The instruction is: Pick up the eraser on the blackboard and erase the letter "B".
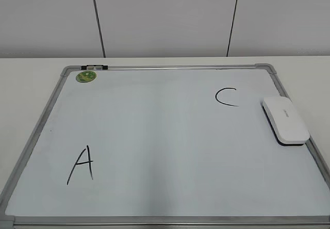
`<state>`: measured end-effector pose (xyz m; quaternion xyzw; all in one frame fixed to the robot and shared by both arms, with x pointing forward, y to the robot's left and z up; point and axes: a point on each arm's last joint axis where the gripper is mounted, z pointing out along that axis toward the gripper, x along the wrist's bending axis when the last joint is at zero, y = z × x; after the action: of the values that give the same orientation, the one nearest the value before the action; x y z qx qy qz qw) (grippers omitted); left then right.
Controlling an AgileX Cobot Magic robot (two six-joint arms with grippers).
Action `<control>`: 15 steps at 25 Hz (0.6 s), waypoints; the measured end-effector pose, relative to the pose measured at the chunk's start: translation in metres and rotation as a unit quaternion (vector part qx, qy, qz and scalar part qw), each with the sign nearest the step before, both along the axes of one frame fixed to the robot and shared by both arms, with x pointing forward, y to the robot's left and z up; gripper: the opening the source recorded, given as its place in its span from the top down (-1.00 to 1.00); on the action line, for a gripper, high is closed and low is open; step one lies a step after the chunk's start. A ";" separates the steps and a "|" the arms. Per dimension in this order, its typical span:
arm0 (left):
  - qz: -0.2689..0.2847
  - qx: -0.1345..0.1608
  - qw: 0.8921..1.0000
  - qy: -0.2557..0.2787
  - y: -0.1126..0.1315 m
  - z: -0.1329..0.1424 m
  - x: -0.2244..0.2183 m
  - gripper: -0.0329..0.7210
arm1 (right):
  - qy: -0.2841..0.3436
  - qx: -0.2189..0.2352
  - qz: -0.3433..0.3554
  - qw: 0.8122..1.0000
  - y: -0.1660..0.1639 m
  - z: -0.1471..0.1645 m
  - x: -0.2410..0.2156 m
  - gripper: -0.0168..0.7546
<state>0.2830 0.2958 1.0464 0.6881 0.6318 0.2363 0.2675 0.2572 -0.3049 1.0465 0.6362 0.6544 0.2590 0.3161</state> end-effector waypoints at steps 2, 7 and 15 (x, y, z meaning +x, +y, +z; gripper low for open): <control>0.000 0.000 1.000 -0.003 0.000 0.000 -0.001 -0.25 | -0.003 0.000 0.000 1.000 0.000 0.000 -0.001 -0.53; 0.002 -0.001 0.999 -0.035 0.001 0.003 -0.010 -0.25 | -0.031 0.000 0.000 1.000 0.000 0.001 -0.009 -0.53; 0.021 -0.003 0.988 -0.150 0.002 0.006 -0.046 -0.25 | -0.100 0.001 0.000 0.995 0.000 0.001 -0.029 -0.53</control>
<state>0.2372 0.2980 1.0529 0.6306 0.5997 0.3407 0.3558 0.2279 -0.3052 1.0474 0.6073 0.6193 0.3222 0.3794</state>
